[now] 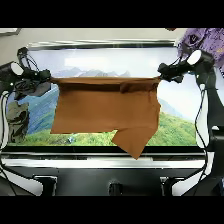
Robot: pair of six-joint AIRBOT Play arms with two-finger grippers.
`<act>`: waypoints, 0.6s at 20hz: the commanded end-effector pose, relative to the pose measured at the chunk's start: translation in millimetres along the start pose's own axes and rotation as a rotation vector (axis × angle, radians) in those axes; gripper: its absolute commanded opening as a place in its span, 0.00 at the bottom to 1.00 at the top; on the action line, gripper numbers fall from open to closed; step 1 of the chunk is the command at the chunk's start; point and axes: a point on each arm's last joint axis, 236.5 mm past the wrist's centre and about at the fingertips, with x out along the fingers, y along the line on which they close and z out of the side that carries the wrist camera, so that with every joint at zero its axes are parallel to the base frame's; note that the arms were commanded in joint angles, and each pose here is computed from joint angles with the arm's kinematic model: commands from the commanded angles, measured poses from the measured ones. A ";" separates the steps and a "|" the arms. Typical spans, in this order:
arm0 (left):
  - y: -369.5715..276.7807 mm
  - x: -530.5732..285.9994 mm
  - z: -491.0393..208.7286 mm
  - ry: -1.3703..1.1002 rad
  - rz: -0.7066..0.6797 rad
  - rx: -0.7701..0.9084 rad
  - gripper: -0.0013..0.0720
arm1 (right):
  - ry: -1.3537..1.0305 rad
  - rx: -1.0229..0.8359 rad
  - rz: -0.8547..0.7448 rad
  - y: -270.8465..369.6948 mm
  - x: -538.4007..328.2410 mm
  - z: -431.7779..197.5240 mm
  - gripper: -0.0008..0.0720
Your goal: Fold the clothes and pants, and hang the long-sleeved shirts on hangers.
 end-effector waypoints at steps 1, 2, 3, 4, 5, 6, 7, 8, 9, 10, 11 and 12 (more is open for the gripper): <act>0.4 21.1 1.0 0.002 -0.001 0.001 0.04 | -0.015 0.002 0.003 -4.8 19.9 4.2 0.05; 0.7 21.5 -6.0 0.031 0.000 0.001 0.04 | 0.016 0.001 -0.005 -6.7 19.9 -3.2 0.05; 1.4 21.7 -16.4 0.074 0.002 0.001 0.04 | 0.049 -0.002 -0.019 -10.0 19.6 -10.9 0.05; 2.1 21.6 -28.3 0.124 0.005 0.001 0.04 | 0.088 -0.003 -0.032 -13.0 19.1 -20.1 0.05; 3.6 22.3 -41.0 0.176 0.008 0.000 0.04 | 0.124 -0.008 -0.048 -16.5 18.5 -28.9 0.05; 5.6 23.3 -56.2 0.238 0.012 0.000 0.04 | 0.156 -0.016 -0.072 -21.8 18.4 -36.6 0.05; 7.2 25.3 -71.3 0.298 0.015 -0.001 0.04 | 0.183 -0.027 -0.104 -28.7 19.2 -43.9 0.05; 8.8 27.5 -87.7 0.362 0.018 -0.003 0.04 | 0.207 -0.038 -0.131 -33.5 20.7 -51.1 0.05; 10.3 29.5 -102.2 0.420 0.021 -0.006 0.04 | 0.238 -0.045 -0.148 -36.0 23.5 -59.7 0.05; 11.3 31.2 -117.5 0.480 0.024 -0.007 0.04 | 0.269 -0.043 -0.159 -39.9 26.5 -67.2 0.05; 12.2 32.4 -129.9 0.530 0.026 -0.008 0.04 | 0.304 -0.044 -0.166 -41.0 30.5 -75.8 0.05; 13.5 33.3 -140.4 0.572 0.029 -0.009 0.04 | 0.336 -0.045 -0.171 -41.7 35.1 -84.2 0.05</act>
